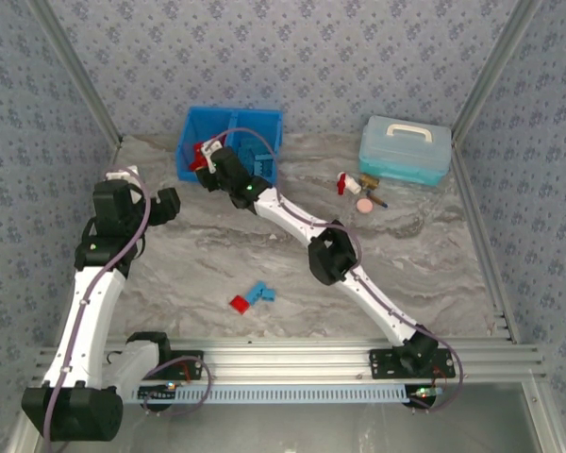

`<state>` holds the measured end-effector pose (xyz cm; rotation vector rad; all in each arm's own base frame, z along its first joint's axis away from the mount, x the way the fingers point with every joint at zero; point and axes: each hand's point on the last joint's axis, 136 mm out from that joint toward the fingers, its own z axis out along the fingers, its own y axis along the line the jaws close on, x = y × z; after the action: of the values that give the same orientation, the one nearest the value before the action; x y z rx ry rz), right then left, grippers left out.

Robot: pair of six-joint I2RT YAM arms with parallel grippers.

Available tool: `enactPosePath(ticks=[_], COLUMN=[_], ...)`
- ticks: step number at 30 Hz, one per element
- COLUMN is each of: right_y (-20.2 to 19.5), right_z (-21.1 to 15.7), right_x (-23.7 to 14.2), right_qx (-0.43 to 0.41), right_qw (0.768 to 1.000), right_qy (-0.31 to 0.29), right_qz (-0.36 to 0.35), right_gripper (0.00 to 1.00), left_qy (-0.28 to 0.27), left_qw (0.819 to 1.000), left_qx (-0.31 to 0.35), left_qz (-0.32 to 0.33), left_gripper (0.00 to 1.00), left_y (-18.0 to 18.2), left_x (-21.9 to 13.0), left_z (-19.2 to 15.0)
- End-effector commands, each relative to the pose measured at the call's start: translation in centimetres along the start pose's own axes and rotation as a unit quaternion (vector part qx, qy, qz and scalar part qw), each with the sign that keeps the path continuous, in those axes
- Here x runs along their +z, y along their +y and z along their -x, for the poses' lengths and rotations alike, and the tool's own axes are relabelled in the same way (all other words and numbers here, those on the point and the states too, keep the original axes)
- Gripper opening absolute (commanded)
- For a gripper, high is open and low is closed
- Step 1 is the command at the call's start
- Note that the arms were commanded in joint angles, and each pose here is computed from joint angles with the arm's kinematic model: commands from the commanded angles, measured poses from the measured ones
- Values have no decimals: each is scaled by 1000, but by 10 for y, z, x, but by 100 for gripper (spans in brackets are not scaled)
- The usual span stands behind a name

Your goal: Sort the legos into containers by color

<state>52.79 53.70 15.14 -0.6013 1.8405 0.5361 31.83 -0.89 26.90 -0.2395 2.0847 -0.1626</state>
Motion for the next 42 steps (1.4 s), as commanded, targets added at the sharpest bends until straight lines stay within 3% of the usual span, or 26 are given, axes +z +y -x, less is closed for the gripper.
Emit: enactPosePath(ticks=[1,6,9,12,20,24,27,29,31,35,38,42], right_y=[6,-29,-49,-48,-33,-12,-5,-2,3,-8,-24,-31], right_z=[87,102,106,115,174,196,190,175,149,114,82,59], right_x=[-19,-20,-20,-24,-74,-129,-174,-199,-227,-283,-311,-336], right_qx=[-14,24,50,34,-22,-51,-54,-64,-72,-48,-23,-6], right_qw=[989,981,979,979,983,992,997,998,997,998,998,996], right_qy=[-150,-189,-196,-199,-183,-118,-55,-24,6,31,55,85], right_qz=[0,-26,-16,-2,3,12,4,4,11,0,-17,-20], right_gripper=[31,35,64,78,83,90,95,98,100,100,100,100], left_qy=[-18,-14,-15,-15,-5,3,18,47,99,174,164,112], left_qw=[1000,1000,1000,1000,1000,1000,999,995,984,955,925,869], left_qx=[-10,-13,-13,-16,-16,-16,-25,-55,-95,-192,-262,-338], left_qz=[-11,-14,-12,-12,-8,-6,17,66,111,141,220,345], left_gripper=[89,89,89,89,90,90,92,92,95,98,97,99], left_y=[-4,-4,-4,-3,-1,0,7,23,39,60,92,138], left_x=[0,1,2,3,9,12,18,24,32,41,30,-5], left_z=[9,8,8,7,4,1,-3,-12,-28,-69,-89,-113])
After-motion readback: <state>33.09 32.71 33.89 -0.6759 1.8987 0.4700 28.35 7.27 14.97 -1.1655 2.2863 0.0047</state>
